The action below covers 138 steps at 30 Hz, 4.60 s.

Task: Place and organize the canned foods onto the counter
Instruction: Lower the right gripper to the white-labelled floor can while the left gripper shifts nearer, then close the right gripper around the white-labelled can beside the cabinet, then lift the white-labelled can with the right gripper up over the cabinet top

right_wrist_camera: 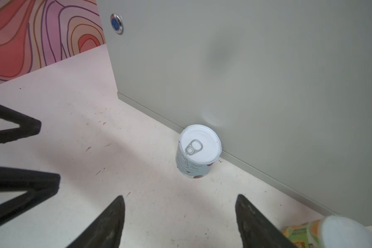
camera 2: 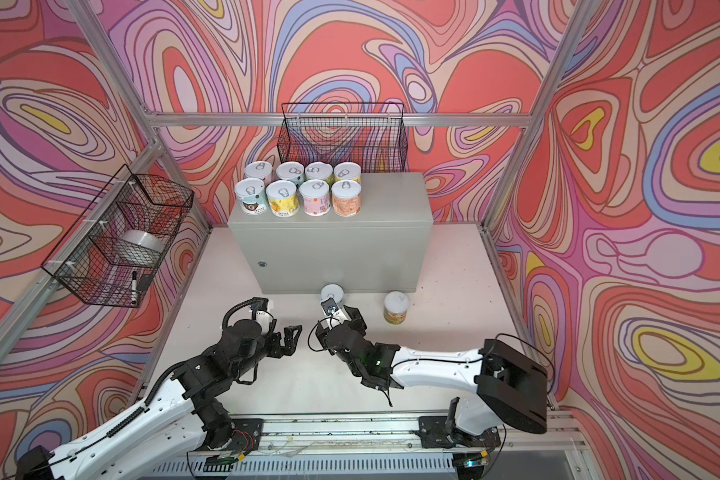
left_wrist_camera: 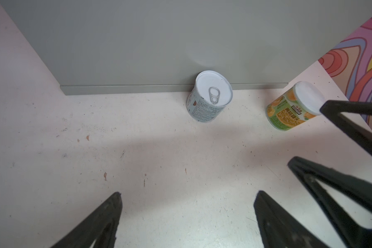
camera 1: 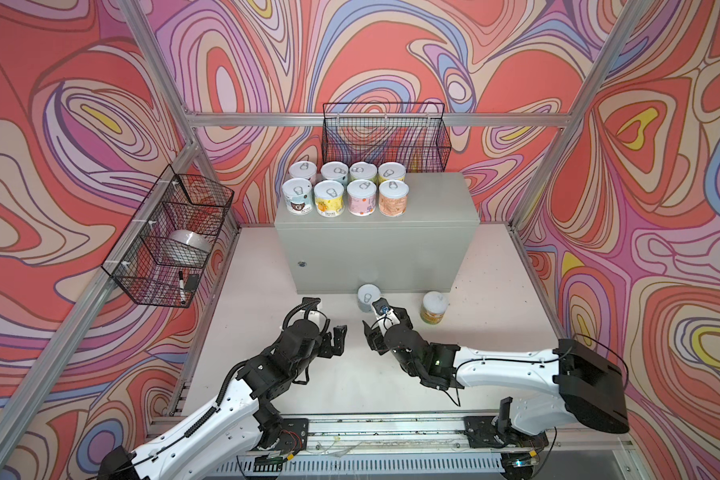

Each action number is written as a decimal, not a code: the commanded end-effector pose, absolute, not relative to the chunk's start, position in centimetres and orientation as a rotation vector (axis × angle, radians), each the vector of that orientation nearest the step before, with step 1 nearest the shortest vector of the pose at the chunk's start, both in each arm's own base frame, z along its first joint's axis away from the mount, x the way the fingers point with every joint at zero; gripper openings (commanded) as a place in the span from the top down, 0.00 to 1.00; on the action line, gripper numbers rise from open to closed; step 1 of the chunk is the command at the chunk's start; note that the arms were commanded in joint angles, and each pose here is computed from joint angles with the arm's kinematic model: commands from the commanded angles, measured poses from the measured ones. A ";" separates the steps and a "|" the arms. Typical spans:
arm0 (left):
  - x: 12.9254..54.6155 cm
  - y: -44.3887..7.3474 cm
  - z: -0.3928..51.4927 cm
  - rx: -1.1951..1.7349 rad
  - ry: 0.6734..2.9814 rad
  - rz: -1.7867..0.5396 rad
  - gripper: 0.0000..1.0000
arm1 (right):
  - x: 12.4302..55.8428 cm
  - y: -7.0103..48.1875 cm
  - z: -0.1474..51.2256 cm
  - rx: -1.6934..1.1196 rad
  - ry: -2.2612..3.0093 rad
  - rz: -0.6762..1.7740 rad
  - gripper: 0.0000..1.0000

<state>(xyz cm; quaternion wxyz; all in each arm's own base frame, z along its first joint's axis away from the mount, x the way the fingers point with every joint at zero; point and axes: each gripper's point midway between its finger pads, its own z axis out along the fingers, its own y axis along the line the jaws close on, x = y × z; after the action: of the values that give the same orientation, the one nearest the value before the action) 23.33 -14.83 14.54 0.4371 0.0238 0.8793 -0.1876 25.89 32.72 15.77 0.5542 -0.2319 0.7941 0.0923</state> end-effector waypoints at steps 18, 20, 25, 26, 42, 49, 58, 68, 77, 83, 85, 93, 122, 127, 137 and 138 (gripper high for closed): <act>23.8 -12.6 12.7 -0.152 2.180 -0.600 0.04 | 32.1 33.6 9.7 -0.294 1.984 0.438 0.03; 23.9 -12.8 12.7 -0.150 2.179 -0.607 0.05 | 32.9 33.8 8.5 -0.305 2.000 0.414 0.02; 24.0 -13.2 12.3 -0.142 2.194 -0.623 0.05 | 34.9 34.2 7.5 -0.301 2.009 0.364 0.02; 24.0 -13.2 12.3 -0.141 2.193 -0.625 0.05 | 35.3 34.3 7.2 -0.299 2.014 0.350 0.02; 23.5 -12.7 11.6 -0.155 2.203 -0.609 0.06 | 39.3 33.5 3.7 -0.164 2.060 0.245 0.03; 23.4 -12.6 11.4 -0.156 2.208 -0.607 0.06 | 39.9 33.3 3.5 -0.137 2.044 0.231 0.04; 23.5 -12.7 11.0 -0.162 2.214 -0.609 0.06 | 40.2 33.3 2.8 -0.144 2.037 0.212 0.09; 23.7 -12.8 11.0 -0.161 2.214 -0.607 0.07 | 39.7 33.4 3.5 -0.182 2.009 0.241 0.40; 23.8 -12.8 11.0 -0.164 2.210 -0.605 0.07 | 38.6 33.4 4.4 -0.226 2.015 0.296 1.00; 23.9 -12.7 11.2 -0.158 2.209 -0.591 0.07 | 36.8 33.8 6.1 -0.285 2.052 0.393 1.00; 23.9 -12.7 11.3 -0.156 2.205 -0.588 0.07 | 35.9 34.0 7.4 -0.314 2.063 0.437 1.00; 24.2 -13.1 11.8 -0.122 2.205 -0.587 0.07 | 32.3 34.2 14.5 -0.470 2.135 0.553 1.00; 24.8 -16.1 13.6 0.037 2.245 -0.673 0.10 | 38.7 19.1 45.6 -0.290 1.854 0.188 1.00; 24.6 -16.2 14.8 0.044 2.226 -0.697 0.09 | 43.1 18.2 45.3 -0.270 1.870 0.138 1.00; 24.0 -16.1 15.7 0.070 2.230 -0.685 0.04 | 47.7 17.6 44.6 -0.237 1.884 0.147 1.00; 24.0 -16.0 15.6 0.068 2.232 -0.681 0.04 | 48.0 17.5 44.3 -0.234 1.891 0.137 1.00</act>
<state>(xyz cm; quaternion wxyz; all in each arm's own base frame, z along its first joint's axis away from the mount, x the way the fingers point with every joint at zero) 24.21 -16.07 14.91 0.3913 0.0201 0.8791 -0.2714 47.89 17.29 40.54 0.5331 -0.1007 0.8388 0.0450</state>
